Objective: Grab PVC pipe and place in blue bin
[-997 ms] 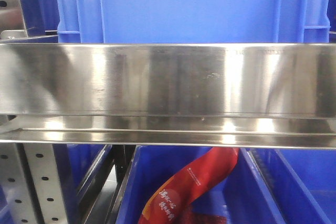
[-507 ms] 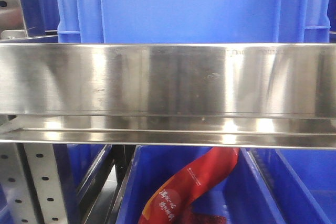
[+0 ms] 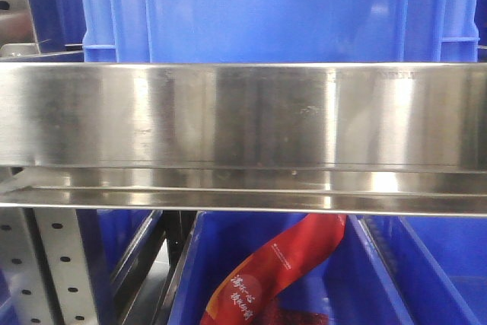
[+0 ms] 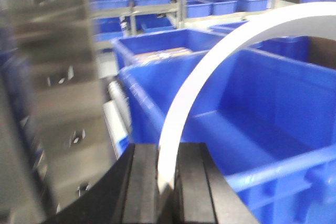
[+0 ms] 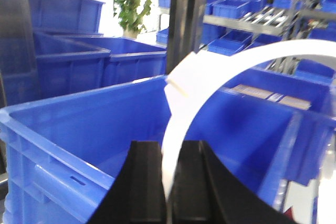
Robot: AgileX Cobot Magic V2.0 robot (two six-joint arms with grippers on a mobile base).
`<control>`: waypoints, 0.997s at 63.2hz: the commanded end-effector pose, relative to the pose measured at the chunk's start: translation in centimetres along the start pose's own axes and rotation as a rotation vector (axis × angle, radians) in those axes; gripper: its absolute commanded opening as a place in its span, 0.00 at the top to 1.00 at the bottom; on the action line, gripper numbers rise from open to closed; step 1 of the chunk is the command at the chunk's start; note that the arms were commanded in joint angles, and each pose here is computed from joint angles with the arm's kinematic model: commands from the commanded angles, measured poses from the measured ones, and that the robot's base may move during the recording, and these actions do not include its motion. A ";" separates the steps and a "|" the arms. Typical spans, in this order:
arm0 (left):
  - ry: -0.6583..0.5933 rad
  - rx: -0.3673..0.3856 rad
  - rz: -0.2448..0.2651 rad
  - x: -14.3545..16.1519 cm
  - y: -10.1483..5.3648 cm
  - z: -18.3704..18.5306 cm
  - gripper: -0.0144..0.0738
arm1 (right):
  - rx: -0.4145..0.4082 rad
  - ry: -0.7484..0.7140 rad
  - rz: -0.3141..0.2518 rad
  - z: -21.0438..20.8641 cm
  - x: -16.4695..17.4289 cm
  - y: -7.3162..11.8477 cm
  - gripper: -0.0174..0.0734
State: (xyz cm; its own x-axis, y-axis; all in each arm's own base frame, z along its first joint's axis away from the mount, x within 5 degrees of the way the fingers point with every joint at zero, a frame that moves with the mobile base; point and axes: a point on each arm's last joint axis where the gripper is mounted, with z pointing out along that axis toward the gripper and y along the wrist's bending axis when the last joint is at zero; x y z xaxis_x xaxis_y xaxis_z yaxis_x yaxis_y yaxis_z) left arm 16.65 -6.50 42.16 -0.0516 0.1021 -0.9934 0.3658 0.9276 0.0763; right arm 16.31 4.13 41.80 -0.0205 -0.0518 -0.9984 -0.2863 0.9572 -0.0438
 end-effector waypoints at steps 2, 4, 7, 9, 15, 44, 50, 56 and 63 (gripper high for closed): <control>-0.045 0.006 0.014 -0.9 -0.1 1.0 0.96 | 0.024 -0.056 -0.002 1.1 -1.0 -0.3 0.99; -0.047 0.006 0.014 -1.0 -0.1 1.3 0.96 | 0.028 -0.062 -0.002 1.5 -1.3 -0.4 0.99; -0.058 0.005 0.019 -1.3 -0.1 1.7 0.96 | 0.029 -0.063 -0.002 2.0 -1.6 -0.4 0.99; -0.061 0.005 0.019 -1.4 -0.1 2.0 0.96 | 0.028 -0.060 -0.002 2.4 -1.8 -0.5 0.99; -0.063 0.005 0.019 -1.7 -0.1 2.5 0.96 | 0.031 -0.048 -0.004 3.7 -1.9 -0.6 0.99; -0.104 0.001 0.032 -2.1 -0.1 2.7 0.96 | 0.075 0.002 -0.003 9.5 0.2 -1.4 0.99; -0.114 0.000 0.032 -2.2 -0.1 2.7 0.96 | 0.078 0.013 -0.003 10.0 0.6 -1.5 0.95; -0.122 0.000 0.032 -2.3 -0.1 2.8 0.96 | 0.077 0.017 -0.003 10.1 0.7 -1.5 0.83; -0.129 0.000 0.032 -2.3 -0.1 2.8 0.96 | 0.081 0.007 -0.003 10.0 0.6 -1.5 0.66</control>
State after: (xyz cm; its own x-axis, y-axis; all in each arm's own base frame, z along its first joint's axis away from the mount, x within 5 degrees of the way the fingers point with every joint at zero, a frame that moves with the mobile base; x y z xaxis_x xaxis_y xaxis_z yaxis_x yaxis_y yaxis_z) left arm 19.49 -7.70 43.51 0.0313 0.1008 -0.9944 0.3624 0.9261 0.1053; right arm 26.40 5.61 40.12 -0.0809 -0.0597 -0.9949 -0.2244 0.9737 -0.0401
